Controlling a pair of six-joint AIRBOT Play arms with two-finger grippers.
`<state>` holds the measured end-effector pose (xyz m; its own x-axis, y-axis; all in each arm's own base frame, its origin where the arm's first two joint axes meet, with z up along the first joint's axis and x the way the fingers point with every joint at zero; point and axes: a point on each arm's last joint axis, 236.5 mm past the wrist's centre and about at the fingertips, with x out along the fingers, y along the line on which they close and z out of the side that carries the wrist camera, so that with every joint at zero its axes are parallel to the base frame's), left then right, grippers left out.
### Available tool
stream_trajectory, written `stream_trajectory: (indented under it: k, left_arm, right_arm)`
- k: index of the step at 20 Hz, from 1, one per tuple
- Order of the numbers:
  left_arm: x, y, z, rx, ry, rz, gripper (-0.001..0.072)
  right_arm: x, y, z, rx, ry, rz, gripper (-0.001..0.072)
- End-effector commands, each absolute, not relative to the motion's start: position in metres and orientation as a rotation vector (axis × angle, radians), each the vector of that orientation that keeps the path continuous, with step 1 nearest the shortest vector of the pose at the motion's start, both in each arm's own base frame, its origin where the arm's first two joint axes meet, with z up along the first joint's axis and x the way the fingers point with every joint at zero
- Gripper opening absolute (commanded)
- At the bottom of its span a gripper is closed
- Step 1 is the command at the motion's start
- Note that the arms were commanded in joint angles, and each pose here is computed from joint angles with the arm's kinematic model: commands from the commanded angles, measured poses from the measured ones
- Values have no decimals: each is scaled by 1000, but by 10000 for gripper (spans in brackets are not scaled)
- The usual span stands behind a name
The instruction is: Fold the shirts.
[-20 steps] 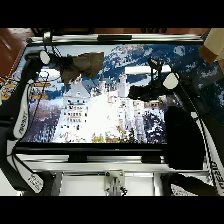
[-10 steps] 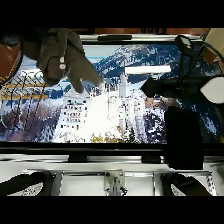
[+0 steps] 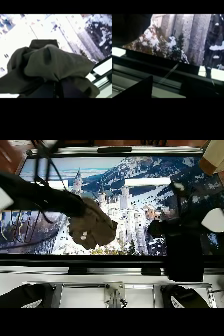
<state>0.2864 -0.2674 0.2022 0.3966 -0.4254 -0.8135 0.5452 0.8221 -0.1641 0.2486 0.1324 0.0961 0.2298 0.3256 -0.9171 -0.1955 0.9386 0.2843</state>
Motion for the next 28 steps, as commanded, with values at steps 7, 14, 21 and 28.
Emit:
stream_trajectory:
  k: [7, 14, 21, 28]
  left_arm:
    - [218, -294, 36, 148, 1348, -575, 719]
    - [230, -193, 12, 158, 1479, -383, 719]
    - [185, -228, -74, -159, 1592, -444, 719]
    - [197, -266, -96, -330, 1566, -478, 709]
  right_arm:
    - [217, 134, 18, 152, 1451, 356, 505]
    - [241, 180, 38, 415, 1358, 418, 505]
    - [298, 198, -8, 484, 1306, 357, 508]
    - [299, 220, -75, 556, 1466, 365, 649]
